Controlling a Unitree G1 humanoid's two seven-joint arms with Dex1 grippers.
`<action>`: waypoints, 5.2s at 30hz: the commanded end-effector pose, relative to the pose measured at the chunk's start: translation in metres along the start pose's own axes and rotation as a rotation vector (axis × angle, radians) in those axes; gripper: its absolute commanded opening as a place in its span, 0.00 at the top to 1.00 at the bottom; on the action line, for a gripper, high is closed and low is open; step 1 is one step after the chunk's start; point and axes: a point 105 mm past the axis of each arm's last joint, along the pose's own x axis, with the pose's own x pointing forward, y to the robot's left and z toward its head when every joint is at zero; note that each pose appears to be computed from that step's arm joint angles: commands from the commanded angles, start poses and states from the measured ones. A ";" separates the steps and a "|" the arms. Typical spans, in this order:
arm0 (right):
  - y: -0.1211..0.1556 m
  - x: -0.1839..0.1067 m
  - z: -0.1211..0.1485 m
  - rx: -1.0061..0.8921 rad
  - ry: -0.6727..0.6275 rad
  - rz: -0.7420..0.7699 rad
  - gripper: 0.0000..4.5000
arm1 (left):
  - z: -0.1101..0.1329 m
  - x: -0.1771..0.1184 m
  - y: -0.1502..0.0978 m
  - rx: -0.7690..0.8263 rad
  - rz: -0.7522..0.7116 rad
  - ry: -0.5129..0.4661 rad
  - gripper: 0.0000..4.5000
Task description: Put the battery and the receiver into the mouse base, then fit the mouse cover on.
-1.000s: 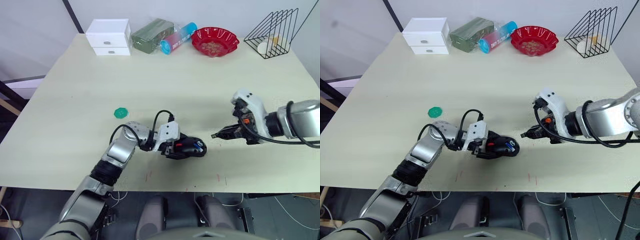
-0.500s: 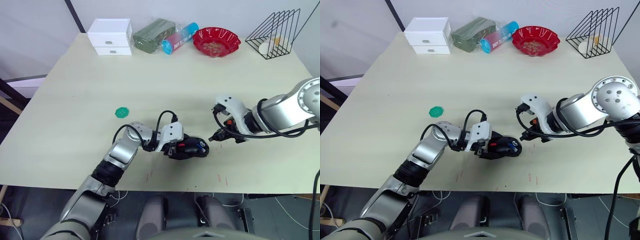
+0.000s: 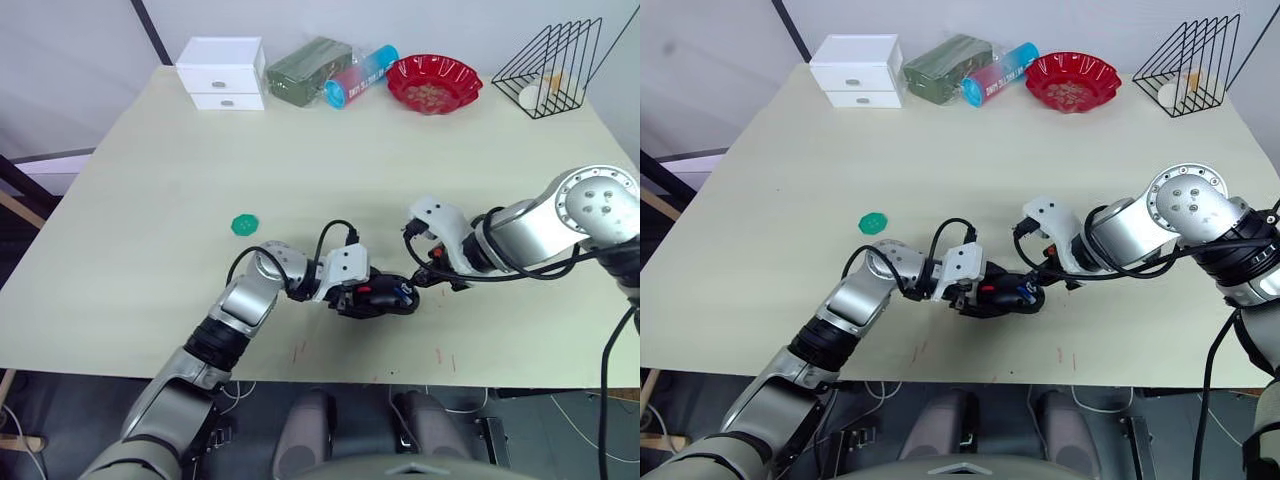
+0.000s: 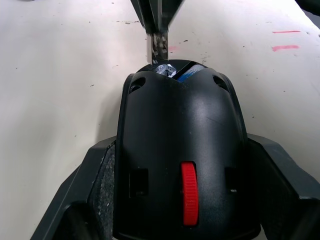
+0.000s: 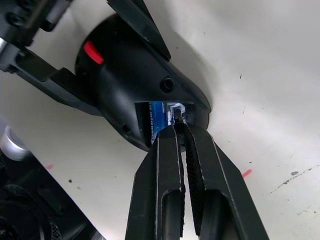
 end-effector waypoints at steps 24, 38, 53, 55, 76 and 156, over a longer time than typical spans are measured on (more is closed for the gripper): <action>0.006 0.000 0.005 -0.058 0.063 -0.006 1.00 | -0.010 0.010 -0.009 -0.024 -0.026 0.042 0.34; 0.009 0.008 -0.002 -0.067 0.087 -0.001 1.00 | -0.013 0.010 -0.011 -0.037 -0.032 0.045 0.34; 0.011 0.017 -0.001 -0.093 0.099 -0.047 1.00 | -0.012 0.012 -0.012 -0.036 -0.034 0.043 0.34; 0.015 0.018 0.000 -0.104 0.097 -0.037 1.00 | -0.012 0.013 -0.012 -0.040 -0.033 0.042 0.34; 0.021 0.020 -0.014 -0.139 0.068 -0.059 1.00 | -0.012 0.013 -0.012 -0.048 -0.051 0.042 0.34; -0.003 -0.037 -0.010 -0.129 -0.585 -0.026 0.61 | -0.015 0.008 -0.012 -0.040 -0.074 0.060 0.34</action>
